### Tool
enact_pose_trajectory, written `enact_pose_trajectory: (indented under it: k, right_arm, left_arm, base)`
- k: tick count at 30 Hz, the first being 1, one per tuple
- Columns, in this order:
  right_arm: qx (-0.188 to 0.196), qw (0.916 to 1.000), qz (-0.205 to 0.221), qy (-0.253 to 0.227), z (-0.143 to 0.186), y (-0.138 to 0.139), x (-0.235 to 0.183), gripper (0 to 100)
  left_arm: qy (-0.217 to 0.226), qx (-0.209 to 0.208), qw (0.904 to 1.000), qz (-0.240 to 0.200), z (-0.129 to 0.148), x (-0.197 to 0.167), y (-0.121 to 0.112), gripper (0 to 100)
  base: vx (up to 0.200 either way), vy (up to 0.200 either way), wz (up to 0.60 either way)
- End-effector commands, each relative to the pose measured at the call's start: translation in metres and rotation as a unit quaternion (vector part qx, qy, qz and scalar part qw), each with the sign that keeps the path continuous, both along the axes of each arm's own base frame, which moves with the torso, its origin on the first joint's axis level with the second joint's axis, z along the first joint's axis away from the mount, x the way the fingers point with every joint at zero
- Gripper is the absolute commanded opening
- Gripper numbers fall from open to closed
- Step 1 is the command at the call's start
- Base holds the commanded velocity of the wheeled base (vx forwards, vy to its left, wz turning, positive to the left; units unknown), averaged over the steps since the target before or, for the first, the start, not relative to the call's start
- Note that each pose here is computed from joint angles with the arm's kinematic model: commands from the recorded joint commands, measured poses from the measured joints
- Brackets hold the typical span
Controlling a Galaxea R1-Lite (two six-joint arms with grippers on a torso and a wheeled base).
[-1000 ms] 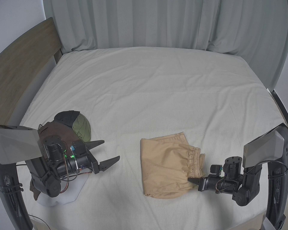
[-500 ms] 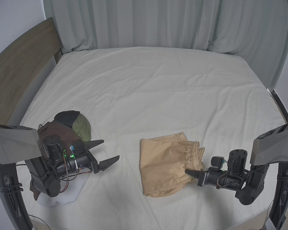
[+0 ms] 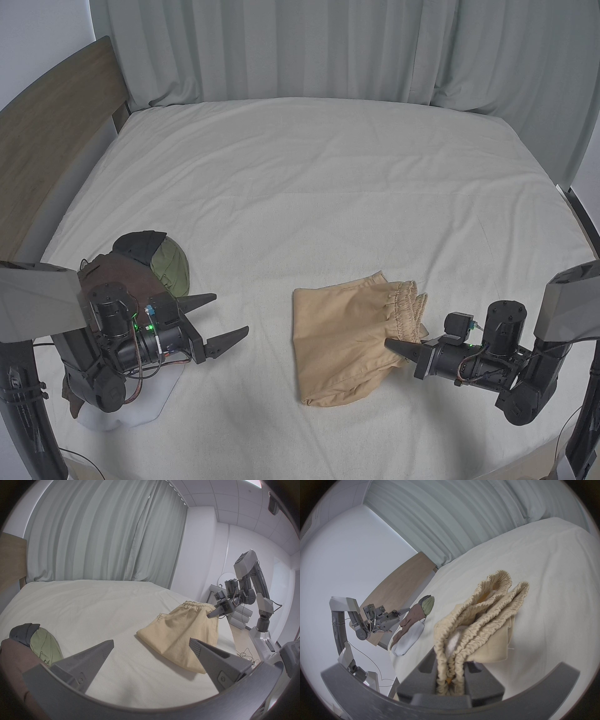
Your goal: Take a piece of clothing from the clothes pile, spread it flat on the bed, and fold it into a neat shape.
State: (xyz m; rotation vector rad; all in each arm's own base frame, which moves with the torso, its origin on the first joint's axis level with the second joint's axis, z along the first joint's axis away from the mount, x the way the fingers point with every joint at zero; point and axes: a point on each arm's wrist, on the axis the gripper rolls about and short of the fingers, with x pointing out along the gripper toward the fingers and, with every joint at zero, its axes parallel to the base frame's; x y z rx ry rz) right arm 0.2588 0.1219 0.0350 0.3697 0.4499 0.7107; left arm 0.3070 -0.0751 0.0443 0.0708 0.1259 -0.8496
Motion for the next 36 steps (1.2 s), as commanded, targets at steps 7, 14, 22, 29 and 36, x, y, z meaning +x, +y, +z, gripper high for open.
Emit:
enact_pose_trajectory:
  k: [7,14,22,29,36]
  right_arm:
    - [0.017,0.9995,0.010,-0.024,0.016,0.006,-0.003,0]
    - [0.021,0.9990,0.020,-0.033,0.020,0.012,-0.003,0]
    - [0.029,0.9983,0.020,-0.047,0.026,0.014,0.001,0]
    - [0.038,0.9971,0.021,-0.063,0.033,0.018,0.005,0]
    - [0.056,0.9934,0.033,-0.094,0.047,0.023,0.015,0]
  left_arm:
    - [0.001,0.000,1.0000,0.000,-0.001,0.000,0.000,100]
    - [-0.001,0.000,1.0000,0.000,0.000,-0.001,0.000,100]
    - [-0.001,0.000,1.0000,0.000,0.001,-0.001,0.000,100]
    - [-0.001,0.000,1.0000,0.001,0.001,-0.001,0.001,100]
    - [-0.009,-0.002,1.0000,0.001,0.007,-0.003,0.001,100]
  base:
    - [0.000,0.000,0.00]
    - [0.000,0.000,0.00]
    - [0.000,0.000,0.00]
    - [0.000,0.000,0.00]
    - [0.000,0.000,0.00]
